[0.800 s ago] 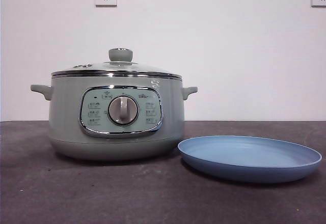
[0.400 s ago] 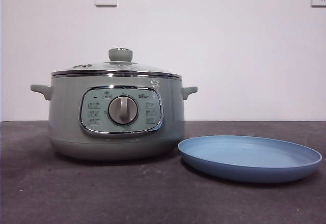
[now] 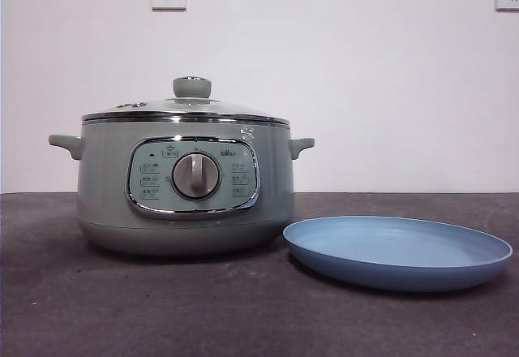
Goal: Take the potato out from the steamer,put the potato on the plate,close the lid
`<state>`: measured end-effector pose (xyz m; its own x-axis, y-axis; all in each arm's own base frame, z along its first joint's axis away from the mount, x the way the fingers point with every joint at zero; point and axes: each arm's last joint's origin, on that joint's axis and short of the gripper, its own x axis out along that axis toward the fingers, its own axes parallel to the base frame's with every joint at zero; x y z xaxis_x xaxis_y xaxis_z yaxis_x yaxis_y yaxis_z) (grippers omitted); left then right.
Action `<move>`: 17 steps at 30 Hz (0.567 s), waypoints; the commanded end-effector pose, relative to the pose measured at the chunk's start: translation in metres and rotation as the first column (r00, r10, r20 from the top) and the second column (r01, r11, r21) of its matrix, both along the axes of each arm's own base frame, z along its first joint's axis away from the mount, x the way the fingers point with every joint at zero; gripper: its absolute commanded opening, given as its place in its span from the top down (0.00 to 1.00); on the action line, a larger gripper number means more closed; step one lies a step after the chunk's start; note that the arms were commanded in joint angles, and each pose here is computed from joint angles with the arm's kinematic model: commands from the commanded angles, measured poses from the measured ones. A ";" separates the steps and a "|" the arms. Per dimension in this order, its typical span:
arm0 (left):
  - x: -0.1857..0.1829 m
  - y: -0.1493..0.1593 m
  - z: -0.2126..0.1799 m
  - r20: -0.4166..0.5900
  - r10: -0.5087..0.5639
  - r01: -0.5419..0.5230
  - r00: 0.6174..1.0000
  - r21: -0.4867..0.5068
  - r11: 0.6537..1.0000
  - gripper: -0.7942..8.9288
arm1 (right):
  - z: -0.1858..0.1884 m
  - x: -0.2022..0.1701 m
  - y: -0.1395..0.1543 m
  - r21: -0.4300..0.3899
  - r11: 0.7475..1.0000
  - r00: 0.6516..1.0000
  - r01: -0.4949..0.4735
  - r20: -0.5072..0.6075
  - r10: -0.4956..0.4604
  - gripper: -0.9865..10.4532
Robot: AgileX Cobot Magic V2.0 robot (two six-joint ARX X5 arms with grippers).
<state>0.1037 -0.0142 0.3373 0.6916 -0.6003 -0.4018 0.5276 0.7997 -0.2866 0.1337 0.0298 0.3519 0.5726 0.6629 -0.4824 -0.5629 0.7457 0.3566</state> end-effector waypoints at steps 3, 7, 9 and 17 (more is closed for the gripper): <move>0.000 0.000 0.000 0.008 -0.007 0.007 1.000 0.005 1.000 0.33 | 0.001 0.000 0.000 0.001 1.000 1.000 0.000 0.008 0.000 0.44; 0.001 0.000 0.001 0.020 -0.006 0.006 1.000 0.006 1.000 0.33 | 0.001 0.000 0.000 0.001 1.000 1.000 0.000 0.008 0.000 0.41; 0.001 0.000 0.002 0.031 -0.006 0.006 0.999 0.006 1.000 0.33 | 0.001 0.000 0.000 0.001 1.000 1.000 0.000 0.008 0.000 0.41; 0.009 0.000 0.003 0.047 -0.010 0.010 0.999 0.002 1.000 0.33 | 0.001 0.001 0.000 0.001 1.000 1.000 0.000 0.007 0.000 0.41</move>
<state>0.1105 -0.0141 0.3401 0.7058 -0.6002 -0.3764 0.5388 0.7997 -0.2649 0.1339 0.0298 0.3520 0.5736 0.6618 -0.4827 -0.5604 0.7469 0.3581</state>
